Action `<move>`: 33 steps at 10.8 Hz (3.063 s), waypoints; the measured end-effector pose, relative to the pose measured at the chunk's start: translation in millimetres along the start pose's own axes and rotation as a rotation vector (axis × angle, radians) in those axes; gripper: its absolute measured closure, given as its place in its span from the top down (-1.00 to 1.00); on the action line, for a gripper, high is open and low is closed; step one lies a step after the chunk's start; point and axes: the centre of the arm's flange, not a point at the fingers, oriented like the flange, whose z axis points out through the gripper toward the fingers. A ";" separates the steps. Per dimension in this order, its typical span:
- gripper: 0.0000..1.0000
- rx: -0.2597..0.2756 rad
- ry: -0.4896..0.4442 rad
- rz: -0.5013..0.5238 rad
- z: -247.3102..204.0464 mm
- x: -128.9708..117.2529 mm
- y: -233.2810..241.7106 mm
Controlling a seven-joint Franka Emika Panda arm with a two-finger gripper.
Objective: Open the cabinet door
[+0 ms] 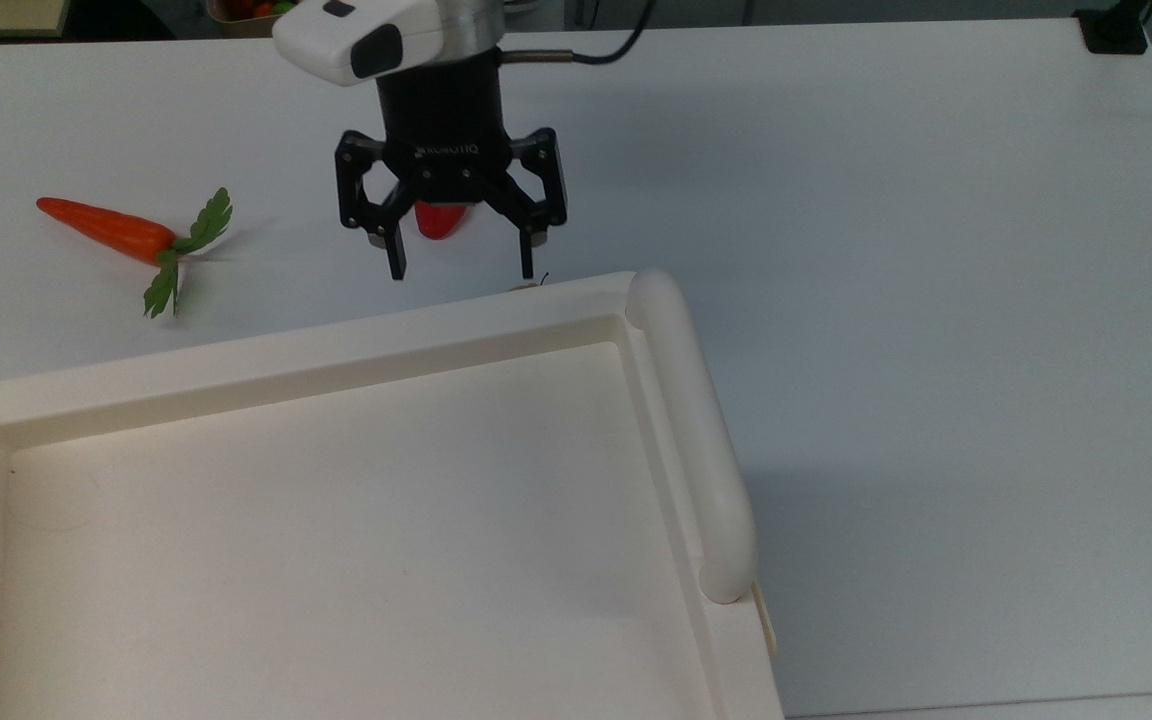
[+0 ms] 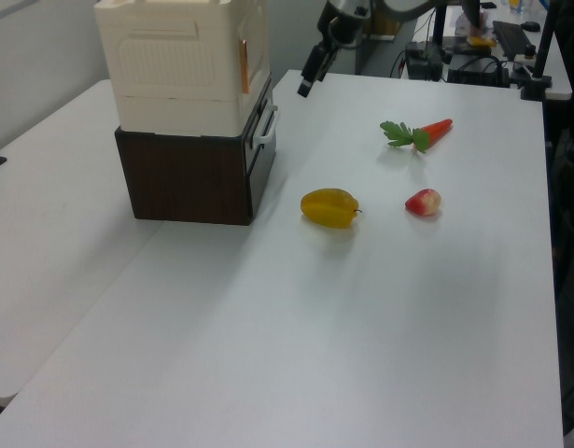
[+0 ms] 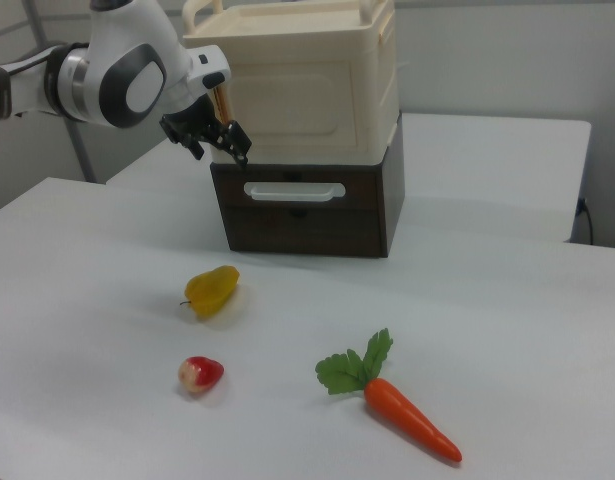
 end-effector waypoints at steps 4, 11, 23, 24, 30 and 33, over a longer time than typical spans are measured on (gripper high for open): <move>1.00 0.002 0.169 0.043 14.6 15.1 -21.1; 0.89 0.014 0.317 0.108 10.3 38.5 -31.5; -0.63 0.031 0.369 0.093 20.9 41.3 -61.6; -0.63 0.031 0.369 0.093 20.9 41.3 -61.5; -0.63 0.071 0.165 0.118 -7.2 32.9 -38.3; -0.63 0.083 0.032 0.109 -25.1 21.7 -12.4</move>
